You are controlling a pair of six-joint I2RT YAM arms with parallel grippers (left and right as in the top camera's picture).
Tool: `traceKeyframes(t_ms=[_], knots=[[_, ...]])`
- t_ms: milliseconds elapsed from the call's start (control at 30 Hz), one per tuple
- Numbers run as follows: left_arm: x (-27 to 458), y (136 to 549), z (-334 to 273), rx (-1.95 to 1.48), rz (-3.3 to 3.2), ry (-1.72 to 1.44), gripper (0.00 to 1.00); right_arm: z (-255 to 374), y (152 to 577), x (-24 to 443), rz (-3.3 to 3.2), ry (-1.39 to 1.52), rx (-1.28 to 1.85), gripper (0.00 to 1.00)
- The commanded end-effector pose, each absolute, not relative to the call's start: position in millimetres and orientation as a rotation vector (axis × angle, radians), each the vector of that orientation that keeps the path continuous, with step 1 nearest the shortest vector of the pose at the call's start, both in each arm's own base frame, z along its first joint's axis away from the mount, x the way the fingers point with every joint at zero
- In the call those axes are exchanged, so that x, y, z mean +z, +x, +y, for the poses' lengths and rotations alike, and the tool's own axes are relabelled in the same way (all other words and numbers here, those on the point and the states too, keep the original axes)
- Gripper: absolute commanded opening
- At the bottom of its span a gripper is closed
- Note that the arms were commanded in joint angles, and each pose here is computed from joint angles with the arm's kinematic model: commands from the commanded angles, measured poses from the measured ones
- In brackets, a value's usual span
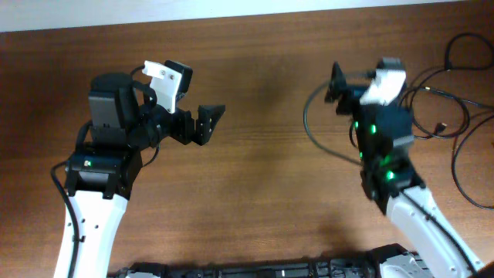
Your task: Untangle cables
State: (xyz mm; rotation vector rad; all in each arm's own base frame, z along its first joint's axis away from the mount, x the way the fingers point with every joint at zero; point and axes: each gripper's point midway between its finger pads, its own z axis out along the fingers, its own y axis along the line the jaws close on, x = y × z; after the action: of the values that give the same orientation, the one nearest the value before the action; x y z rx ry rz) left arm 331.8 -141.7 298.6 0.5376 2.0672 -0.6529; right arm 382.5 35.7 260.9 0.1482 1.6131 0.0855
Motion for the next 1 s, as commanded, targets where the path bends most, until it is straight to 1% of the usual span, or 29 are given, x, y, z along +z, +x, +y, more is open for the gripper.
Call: traceKeyframes(t_ms=[0, 400, 600, 967], knots=[[301.9, 331.8, -140.6, -0.649, 2.061, 0.529, 0.99, 28.4, 358.0, 245.0, 1.533, 0.172, 0.099, 0.99], [301.9, 331.8, -140.6, -0.649, 2.061, 0.529, 0.99, 8.6, 277.5, 236.2, 1.304, 0.209, 0.132, 0.99], [301.8, 331.8, -140.6, -0.649, 2.061, 0.529, 0.99, 4.5, 266.3, 238.7, 1.302, 0.218, 0.125, 0.99], [301.8, 331.8, -140.6, -0.649, 2.061, 0.529, 0.99, 2.1, 257.6, 213.0, 1.413, 0.212, 0.097, 0.99]])
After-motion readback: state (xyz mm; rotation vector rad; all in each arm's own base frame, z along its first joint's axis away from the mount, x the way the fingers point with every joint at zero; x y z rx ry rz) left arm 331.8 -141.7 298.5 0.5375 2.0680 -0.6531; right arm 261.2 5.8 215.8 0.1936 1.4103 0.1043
